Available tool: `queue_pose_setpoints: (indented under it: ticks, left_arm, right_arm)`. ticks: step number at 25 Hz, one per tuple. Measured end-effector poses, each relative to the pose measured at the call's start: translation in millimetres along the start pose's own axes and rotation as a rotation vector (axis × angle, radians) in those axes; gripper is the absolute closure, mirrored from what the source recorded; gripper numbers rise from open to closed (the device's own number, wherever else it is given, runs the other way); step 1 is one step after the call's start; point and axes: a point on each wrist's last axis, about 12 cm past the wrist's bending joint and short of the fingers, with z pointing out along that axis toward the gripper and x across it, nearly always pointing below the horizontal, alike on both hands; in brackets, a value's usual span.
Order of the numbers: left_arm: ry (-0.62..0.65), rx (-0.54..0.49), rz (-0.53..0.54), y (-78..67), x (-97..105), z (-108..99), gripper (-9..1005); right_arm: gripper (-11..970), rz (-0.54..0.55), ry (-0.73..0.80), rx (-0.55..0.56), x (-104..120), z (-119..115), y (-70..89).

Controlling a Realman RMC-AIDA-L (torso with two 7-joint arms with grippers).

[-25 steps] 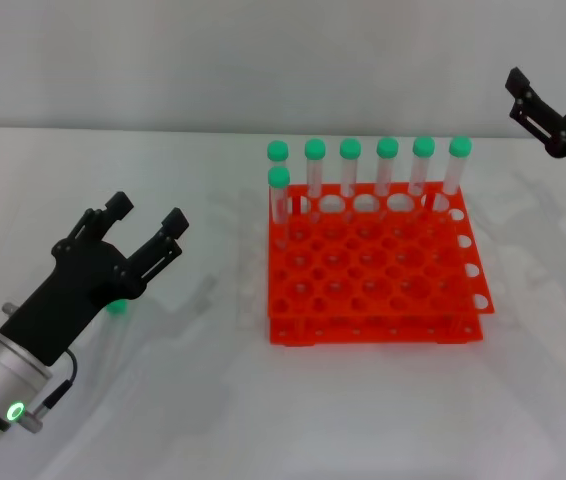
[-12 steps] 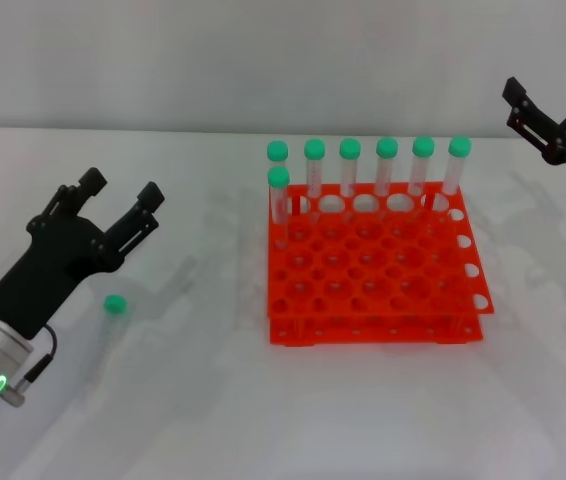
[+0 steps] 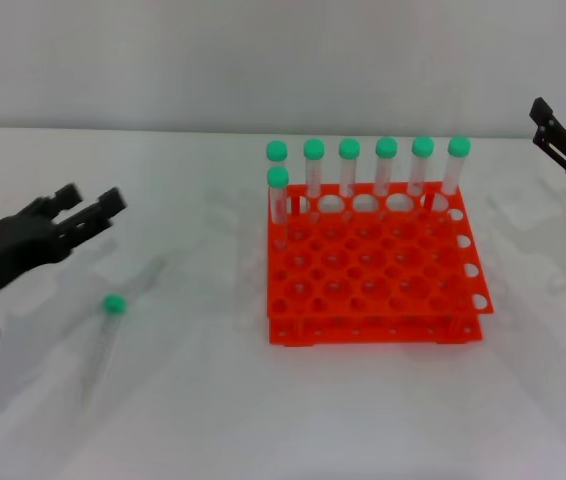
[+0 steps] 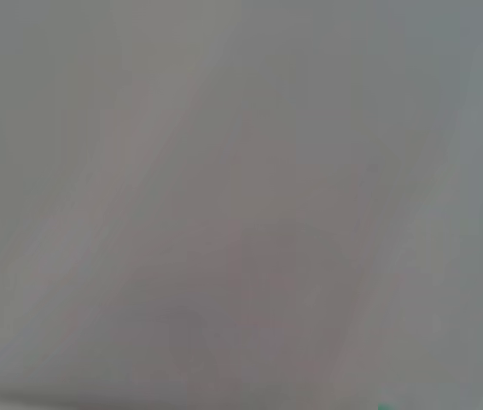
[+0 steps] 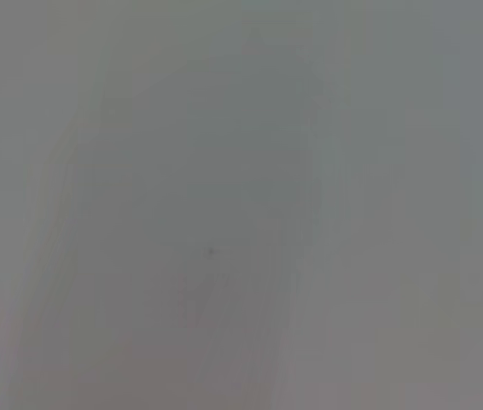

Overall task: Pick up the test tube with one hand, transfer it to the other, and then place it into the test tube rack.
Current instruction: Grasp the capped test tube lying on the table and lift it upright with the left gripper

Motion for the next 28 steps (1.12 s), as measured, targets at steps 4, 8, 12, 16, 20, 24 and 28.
queue_pose_setpoints:
  ticks: [4, 8, 12, 16, 20, 24, 28]
  left_arm:
    - [0.139, -0.030, -0.082, 8.1, -24, -12, 104]
    - [0.289, -0.065, -0.131, 6.6, -56, -24, 104]
    - [0.416, -0.135, -0.154, -0.4, -87, -37, 105]
    - [0.570, -0.216, -0.208, -4.6, -107, -38, 105]
    - [0.749, -0.271, -0.222, -7.4, -113, -27, 105]
    - [0.832, -0.285, -0.213, -10.6, -115, -14, 106]
    - [0.884, -0.242, -0.215, -10.2, -106, 6, 106]
  right_arm:
    - [130, 0.004, 0.011, 0.018, 3, -6, -2.9]
    - [130, 0.012, 0.026, 0.049, 7, -17, -7.1]
    - [130, 0.017, 0.044, 0.070, 12, -28, -9.7]
    - [130, 0.022, 0.060, 0.084, 16, -32, -11.0]
    - [130, 0.024, 0.073, 0.089, 19, -36, -11.4]
    - [129, 0.031, 0.085, 0.104, 22, -40, -12.2]
    - [130, 0.033, 0.087, 0.108, 22, -40, -12.7]
